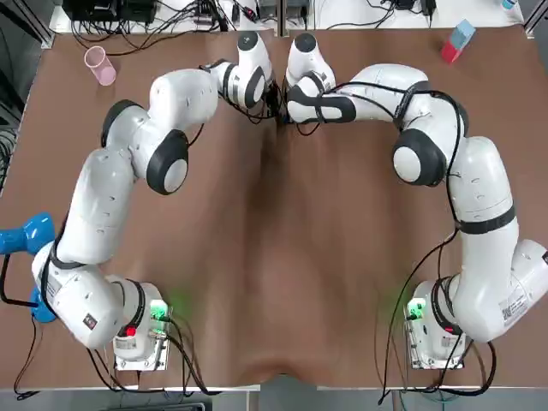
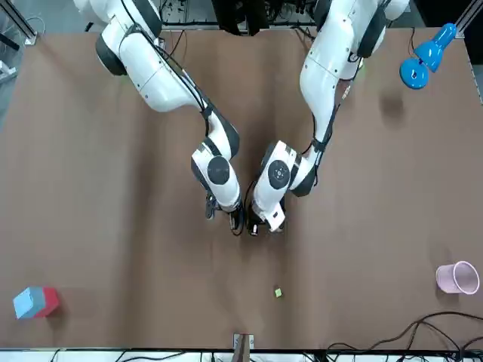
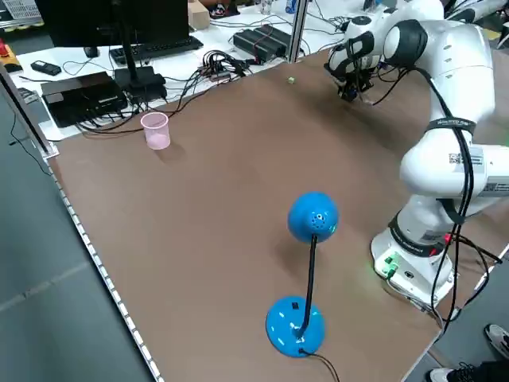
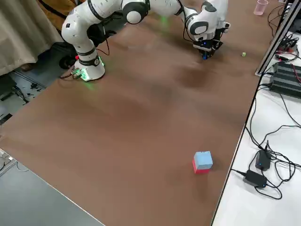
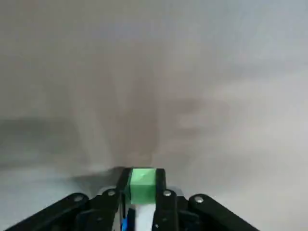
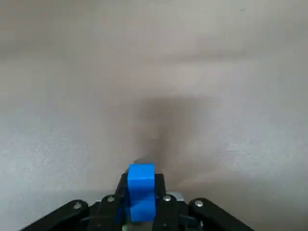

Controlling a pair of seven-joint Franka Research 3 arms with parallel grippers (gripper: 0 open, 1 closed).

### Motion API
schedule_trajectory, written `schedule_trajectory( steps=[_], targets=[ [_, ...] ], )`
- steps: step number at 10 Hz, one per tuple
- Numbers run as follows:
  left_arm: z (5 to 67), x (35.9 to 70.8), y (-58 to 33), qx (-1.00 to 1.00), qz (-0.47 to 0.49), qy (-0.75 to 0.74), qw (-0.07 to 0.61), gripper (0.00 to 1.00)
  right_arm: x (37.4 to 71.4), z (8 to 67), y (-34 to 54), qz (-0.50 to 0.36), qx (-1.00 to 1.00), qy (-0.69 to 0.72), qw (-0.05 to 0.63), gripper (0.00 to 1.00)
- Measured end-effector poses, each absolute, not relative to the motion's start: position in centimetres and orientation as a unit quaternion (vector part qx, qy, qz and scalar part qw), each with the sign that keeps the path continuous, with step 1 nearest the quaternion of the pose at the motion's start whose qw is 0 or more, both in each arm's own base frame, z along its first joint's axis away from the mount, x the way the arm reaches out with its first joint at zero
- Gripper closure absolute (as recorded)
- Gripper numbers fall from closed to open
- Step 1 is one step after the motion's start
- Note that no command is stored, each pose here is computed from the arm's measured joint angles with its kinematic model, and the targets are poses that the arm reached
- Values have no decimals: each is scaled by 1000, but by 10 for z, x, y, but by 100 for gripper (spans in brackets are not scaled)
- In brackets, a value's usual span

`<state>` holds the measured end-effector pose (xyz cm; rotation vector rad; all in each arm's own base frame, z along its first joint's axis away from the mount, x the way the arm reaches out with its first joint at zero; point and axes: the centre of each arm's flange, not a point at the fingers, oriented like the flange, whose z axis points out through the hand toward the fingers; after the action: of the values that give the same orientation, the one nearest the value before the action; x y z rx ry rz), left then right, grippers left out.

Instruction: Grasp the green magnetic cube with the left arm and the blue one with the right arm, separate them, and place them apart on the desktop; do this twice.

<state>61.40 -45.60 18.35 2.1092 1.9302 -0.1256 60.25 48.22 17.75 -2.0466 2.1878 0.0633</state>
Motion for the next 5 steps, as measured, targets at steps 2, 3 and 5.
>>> schedule_trajectory(
  steps=[2, 3, 5],
  targets=[
    [193, 624, -436, 741, -51, 659, 115, 77, 602, 178, 482, 21, -682, 728, 72, 76],
    [203, 627, -425, 758, -60, 642, 92, 77, 602, 178, 483, 21, -682, 728, 72, 76],
    [230, 617, -391, 801, -84, 592, 29, 77, 599, 178, 485, 24, -683, 727, 70, 76]
  ],
)
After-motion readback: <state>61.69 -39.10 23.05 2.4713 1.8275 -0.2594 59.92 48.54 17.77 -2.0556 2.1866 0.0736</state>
